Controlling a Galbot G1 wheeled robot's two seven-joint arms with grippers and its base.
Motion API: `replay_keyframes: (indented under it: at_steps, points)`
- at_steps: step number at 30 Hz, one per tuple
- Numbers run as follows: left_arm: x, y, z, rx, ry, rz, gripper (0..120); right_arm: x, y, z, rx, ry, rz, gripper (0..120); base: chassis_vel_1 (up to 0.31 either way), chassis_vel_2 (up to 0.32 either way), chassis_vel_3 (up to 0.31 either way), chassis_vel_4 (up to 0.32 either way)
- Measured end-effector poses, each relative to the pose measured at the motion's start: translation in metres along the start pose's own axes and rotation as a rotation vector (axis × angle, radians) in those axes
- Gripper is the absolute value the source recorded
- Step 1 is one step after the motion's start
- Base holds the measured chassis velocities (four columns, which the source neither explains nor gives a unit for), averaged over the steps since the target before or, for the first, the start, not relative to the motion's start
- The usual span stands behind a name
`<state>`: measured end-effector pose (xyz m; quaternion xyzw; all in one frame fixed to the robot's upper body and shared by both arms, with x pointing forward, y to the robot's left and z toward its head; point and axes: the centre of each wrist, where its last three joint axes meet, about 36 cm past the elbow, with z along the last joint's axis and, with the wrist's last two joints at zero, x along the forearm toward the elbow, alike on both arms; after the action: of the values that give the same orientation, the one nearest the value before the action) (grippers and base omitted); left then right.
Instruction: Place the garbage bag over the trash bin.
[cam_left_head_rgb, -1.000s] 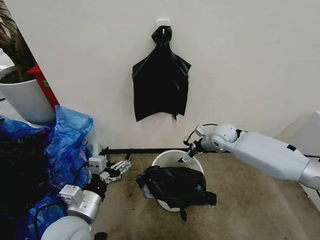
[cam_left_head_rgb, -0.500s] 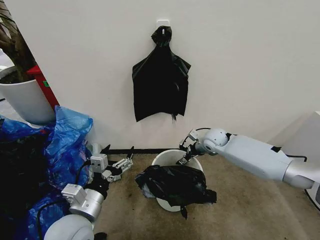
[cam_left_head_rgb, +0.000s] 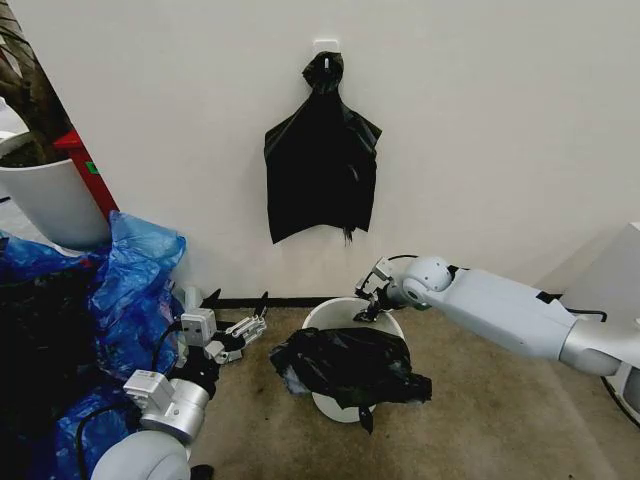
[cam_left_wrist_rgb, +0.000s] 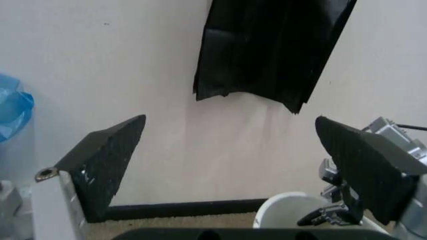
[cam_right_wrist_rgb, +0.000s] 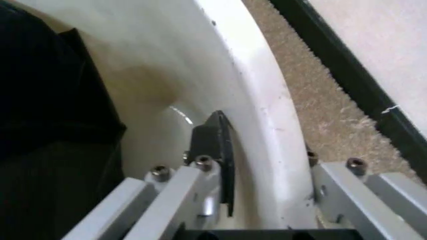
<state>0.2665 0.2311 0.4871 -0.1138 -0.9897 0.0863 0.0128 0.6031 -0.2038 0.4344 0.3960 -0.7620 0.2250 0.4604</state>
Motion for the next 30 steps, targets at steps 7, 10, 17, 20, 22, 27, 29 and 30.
replay_keyframes:
  at_steps: [7, 10, 17, 20, 22, 27, 29, 30]
  points:
    - [-0.002, 0.0, 0.002, 0.007, 0.0, -0.006, 100, 0.014, 0.007, 0.011, -0.067, -0.05, 0.033, 0, 0.0, 0.0, 0.0, 0.0]
    - [-0.005, 0.002, 0.006, 0.008, 0.003, -0.013, 100, 0.024, 0.013, 0.015, -0.139, -0.089, 0.075, 0, 0.0, 0.0, 0.0, 0.0]
    - [-0.011, 0.005, 0.01, 0.005, 0.002, -0.029, 100, 0.051, 0.03, 0.019, -0.308, -0.157, 0.158, 0, 0.0, 0.0, 0.0, 0.0]
    - [-0.011, 0.007, 0.011, 0.004, 0.001, -0.035, 100, 0.061, 0.037, 0.023, -0.38, -0.165, 0.167, 0, 0.0, 0.0, 0.0, 0.0]
    - [-0.011, 0.009, 0.013, 0.004, -0.001, -0.044, 100, 0.072, 0.05, 0.026, -0.498, -0.16, 0.197, 0, 0.0, 0.0, 0.0, 0.0]
    - [-0.014, 0.011, 0.02, 0.015, -0.008, -0.063, 100, 0.092, 0.083, 0.038, -0.763, -0.075, 0.235, 0, 0.0, 0.0, 0.0, 0.0]
    - [-0.014, 0.011, 0.022, 0.018, -0.01, -0.066, 100, 0.094, 0.087, 0.04, -0.784, -0.07, 0.237, 0, 0.0, 0.0, 0.0, 0.0]
    - [-0.015, 0.012, 0.024, 0.023, -0.014, -0.073, 100, 0.098, 0.096, 0.041, -0.823, -0.07, 0.238, 0, 0.0, 0.0, 0.0, 0.0]
